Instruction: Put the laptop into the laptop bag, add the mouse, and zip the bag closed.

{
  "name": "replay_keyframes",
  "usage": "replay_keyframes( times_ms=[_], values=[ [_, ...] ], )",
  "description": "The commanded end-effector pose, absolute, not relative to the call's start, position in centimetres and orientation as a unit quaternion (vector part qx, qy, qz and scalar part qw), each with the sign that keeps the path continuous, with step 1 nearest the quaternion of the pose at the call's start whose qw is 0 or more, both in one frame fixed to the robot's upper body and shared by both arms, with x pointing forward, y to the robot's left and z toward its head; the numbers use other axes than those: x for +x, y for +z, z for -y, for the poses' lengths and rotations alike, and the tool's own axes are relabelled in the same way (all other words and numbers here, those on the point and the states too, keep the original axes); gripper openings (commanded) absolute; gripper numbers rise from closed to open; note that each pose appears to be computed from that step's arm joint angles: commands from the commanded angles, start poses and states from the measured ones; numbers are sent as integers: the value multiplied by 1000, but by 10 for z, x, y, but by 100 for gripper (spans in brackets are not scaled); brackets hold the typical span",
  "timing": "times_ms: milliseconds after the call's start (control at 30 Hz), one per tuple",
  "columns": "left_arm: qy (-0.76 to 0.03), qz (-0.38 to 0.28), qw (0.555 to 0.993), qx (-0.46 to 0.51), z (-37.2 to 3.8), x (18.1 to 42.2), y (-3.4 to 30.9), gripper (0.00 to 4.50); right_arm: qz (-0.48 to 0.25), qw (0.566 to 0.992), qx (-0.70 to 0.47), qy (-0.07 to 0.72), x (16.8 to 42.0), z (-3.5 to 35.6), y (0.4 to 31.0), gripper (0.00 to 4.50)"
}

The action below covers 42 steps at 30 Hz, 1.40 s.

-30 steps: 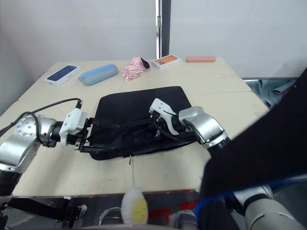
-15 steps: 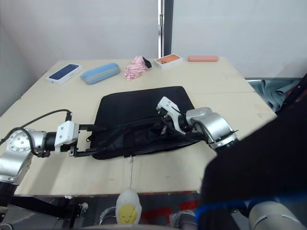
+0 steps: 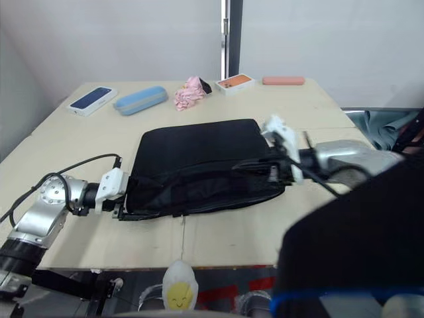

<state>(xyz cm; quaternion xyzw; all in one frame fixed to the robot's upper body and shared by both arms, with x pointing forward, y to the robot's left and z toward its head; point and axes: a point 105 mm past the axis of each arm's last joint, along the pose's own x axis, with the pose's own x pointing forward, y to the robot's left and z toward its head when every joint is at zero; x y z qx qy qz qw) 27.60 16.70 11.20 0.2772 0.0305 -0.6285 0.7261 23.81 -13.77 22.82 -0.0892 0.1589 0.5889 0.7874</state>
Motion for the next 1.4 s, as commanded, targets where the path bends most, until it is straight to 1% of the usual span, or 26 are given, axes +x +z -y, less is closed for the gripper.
replay_keyframes(
  times_ms=[33,100,167,267,333,400,433,500,533,567,633,667,733,767,833,867,933,967,1000,1100,1200,1367,1400],
  values=[
    [-626,-17,711,321,-168,276,108,352,-130,782,-127,596,214,146,246,0],
    [-621,2,706,341,-169,276,108,352,-130,781,-129,597,204,150,249,0],
    [-610,19,719,333,-171,279,113,352,-128,779,-121,602,194,152,254,0],
    [-596,-1,764,248,-182,279,132,352,-132,778,-74,610,184,157,257,0],
    [-595,-44,787,155,-192,273,144,352,-140,783,-55,604,181,162,254,0],
    [-597,-98,793,76,-203,262,151,352,-143,787,-47,598,180,164,252,0],
    [-588,-137,797,30,-214,257,152,352,-142,791,-43,593,182,165,250,0],
    [-553,-183,812,-28,-231,255,152,352,-145,797,-37,585,185,167,246,0],
    [-542,-193,817,-44,-235,255,153,352,-146,797,-38,585,186,166,244,0],
    [-530,-198,823,-56,-237,256,153,379,-147,797,-38,585,186,166,243,0],
    [-525,-227,814,-97,-238,249,152,437,-148,795,-39,587,186,165,242,0],
    [-523,-244,808,-116,-238,244,150,447,-150,794,-40,588,186,165,241,0],
    [-512,-275,798,-159,-239,237,146,447,-152,792,-41,589,186,165,240,0],
    [-504,-279,799,-171,-241,237,145,447,-152,792,-41,589,186,165,240,0],
    [-445,-301,816,-213,-252,246,134,447,-153,791,-42,591,186,164,239,0],
    [-431,-305,819,-224,-255,248,131,447,-153,791,-43,591,186,164,238,0],
    [-413,-319,804,-285,-260,249,130,447,-154,790,-45,592,186,162,237,0],
    [-414,-318,799,-299,-259,249,132,447,-154,790,-45,592,186,162,237,0],
    [-399,-329,796,-314,-260,252,127,447,-154,790,-45,592,186,161,236,0],
    [-386,-356,789,-320,-258,252,115,447,-154,790,-47,592,186,160,235,0],
    [-390,-380,777,-318,-250,249,102,447,-152,792,-49,590,186,159,236,0],
    [-412,-395,758,-317,-222,254,82,447,-151,795,-50,586,184,157,236,0],
    [-410,-392,760,-315,-215,260,76,447,-151,796,-50,584,184,157,236,0]
  ],
)
